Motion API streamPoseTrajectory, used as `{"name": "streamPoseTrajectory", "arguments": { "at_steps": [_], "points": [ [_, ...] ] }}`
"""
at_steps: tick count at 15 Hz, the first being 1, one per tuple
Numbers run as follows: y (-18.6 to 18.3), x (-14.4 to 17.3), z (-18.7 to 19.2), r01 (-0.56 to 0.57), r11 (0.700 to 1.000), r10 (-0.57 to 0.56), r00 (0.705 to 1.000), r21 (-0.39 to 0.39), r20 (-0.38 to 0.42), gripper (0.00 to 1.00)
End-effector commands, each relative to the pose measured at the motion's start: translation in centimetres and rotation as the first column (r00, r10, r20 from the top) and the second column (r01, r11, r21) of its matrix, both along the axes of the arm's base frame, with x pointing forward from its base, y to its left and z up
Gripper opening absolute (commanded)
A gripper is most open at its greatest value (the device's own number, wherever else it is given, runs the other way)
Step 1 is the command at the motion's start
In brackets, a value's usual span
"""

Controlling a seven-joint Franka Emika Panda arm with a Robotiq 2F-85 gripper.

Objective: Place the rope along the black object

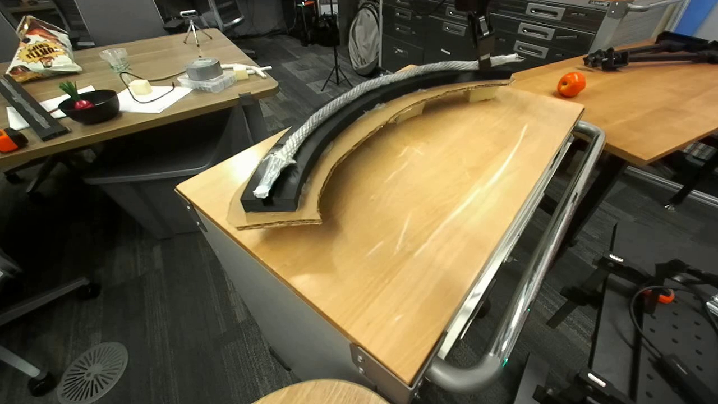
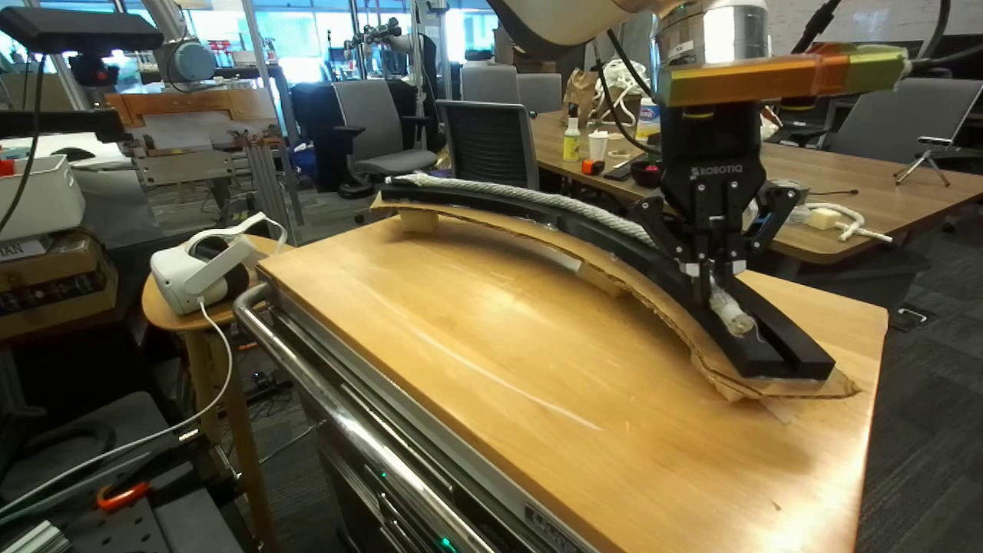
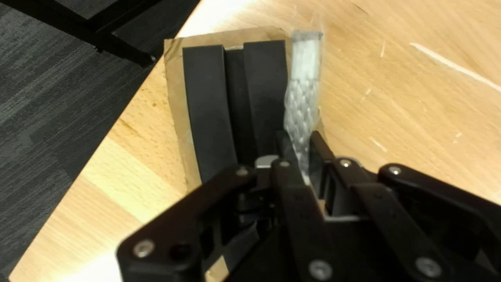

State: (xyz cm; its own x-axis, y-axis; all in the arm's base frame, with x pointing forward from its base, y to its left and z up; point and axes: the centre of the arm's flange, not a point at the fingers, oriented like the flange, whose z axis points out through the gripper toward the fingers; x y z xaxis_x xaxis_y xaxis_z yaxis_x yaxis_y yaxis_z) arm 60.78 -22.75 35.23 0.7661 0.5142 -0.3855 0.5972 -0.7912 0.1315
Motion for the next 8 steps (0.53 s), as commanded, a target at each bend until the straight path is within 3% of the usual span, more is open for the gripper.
{"name": "streamPoseTrajectory", "arguments": {
  "at_steps": [1,8],
  "points": [
    [-0.6,0.8,0.5,0.038,0.999,-0.037,0.999,-0.028,0.034,0.12],
    [-1.9,0.5,1.4,0.067,0.994,-0.06,0.994,-0.082,0.088,0.12]
  ]
}}
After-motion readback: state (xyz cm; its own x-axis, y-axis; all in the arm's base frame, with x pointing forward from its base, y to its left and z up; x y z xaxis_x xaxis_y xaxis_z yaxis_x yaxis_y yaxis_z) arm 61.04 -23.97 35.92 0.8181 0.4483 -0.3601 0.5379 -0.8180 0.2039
